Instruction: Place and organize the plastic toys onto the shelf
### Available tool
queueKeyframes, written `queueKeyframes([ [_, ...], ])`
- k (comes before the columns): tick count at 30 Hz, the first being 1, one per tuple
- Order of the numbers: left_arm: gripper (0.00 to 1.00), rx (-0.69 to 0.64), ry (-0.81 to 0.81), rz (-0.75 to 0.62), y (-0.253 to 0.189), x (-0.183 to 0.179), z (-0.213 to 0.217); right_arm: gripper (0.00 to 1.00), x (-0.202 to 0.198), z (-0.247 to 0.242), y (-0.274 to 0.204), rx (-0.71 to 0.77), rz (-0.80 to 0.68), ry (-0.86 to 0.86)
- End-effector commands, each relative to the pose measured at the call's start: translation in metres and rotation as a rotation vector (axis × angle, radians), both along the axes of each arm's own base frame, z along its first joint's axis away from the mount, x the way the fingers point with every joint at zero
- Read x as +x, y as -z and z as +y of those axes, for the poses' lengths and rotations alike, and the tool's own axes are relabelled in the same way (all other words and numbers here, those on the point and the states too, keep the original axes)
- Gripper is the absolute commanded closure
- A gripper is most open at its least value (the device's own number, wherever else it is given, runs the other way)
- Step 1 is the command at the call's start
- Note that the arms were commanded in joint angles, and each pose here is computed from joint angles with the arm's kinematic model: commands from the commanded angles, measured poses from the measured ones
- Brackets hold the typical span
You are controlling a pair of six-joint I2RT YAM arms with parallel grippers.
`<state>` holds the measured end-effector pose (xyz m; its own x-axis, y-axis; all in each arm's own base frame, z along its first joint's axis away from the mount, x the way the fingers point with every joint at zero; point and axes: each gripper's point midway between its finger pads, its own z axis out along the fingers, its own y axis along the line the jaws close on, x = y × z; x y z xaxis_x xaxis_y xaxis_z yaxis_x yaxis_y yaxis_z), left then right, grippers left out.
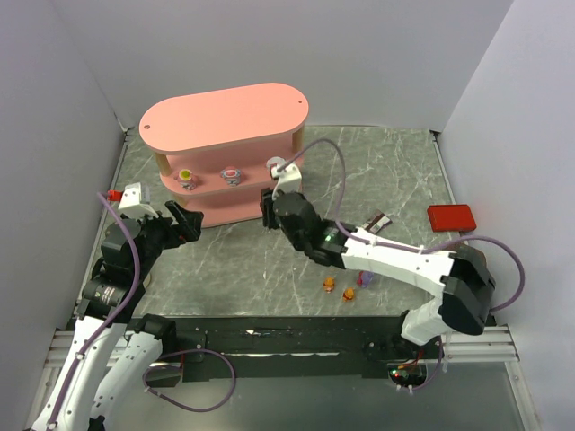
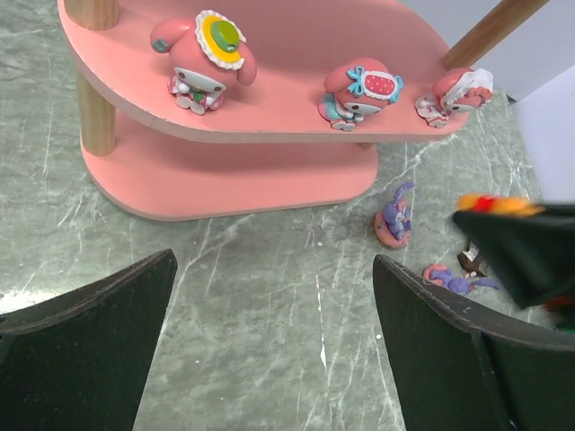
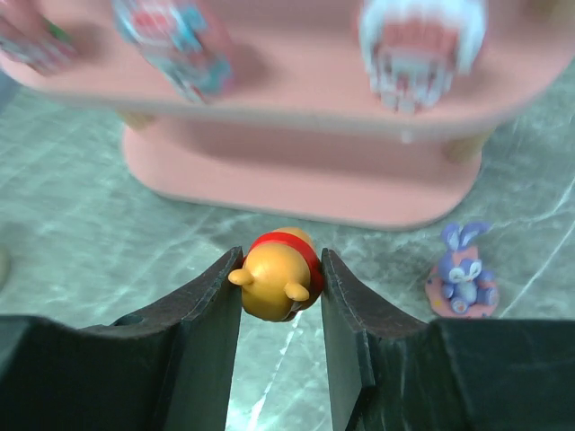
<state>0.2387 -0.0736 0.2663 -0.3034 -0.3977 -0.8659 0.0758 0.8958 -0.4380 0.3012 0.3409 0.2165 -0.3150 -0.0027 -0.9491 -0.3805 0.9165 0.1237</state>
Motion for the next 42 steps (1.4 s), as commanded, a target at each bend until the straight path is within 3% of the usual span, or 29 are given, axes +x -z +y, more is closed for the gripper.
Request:
queueKeyframes([
  [1, 0.04, 0.006, 0.005, -0.033, -0.007, 0.000, 0.001, 0.88, 0.003, -0.017, -0.063, -0.002, -0.004, -0.011],
  [9, 0.04, 0.008, -0.004, -0.032, -0.007, 0.000, 0.003, 0.86, 0.030, -0.043, -0.155, 0.070, -0.150, 0.049],
  [20, 0.04, 0.007, -0.012, -0.032, -0.007, 0.001, 0.005, 0.86, 0.054, -0.046, -0.211, 0.090, -0.240, 0.072],
  [26, 0.04, 0.008, -0.011, -0.030, -0.006, 0.001, 0.004, 0.84, 0.071, -0.035, -0.222, 0.045, -0.267, 0.058],
  [31, 0.04, 0.008, -0.012, -0.029, -0.006, 0.001, 0.005, 0.83, 0.093, -0.025, -0.207, -0.059, -0.255, 0.052],
  [42, 0.04, 0.008, -0.009, -0.030, -0.006, 0.002, 0.004, 0.80, 0.117, -0.015, -0.189, -0.107, -0.194, 0.054],
])
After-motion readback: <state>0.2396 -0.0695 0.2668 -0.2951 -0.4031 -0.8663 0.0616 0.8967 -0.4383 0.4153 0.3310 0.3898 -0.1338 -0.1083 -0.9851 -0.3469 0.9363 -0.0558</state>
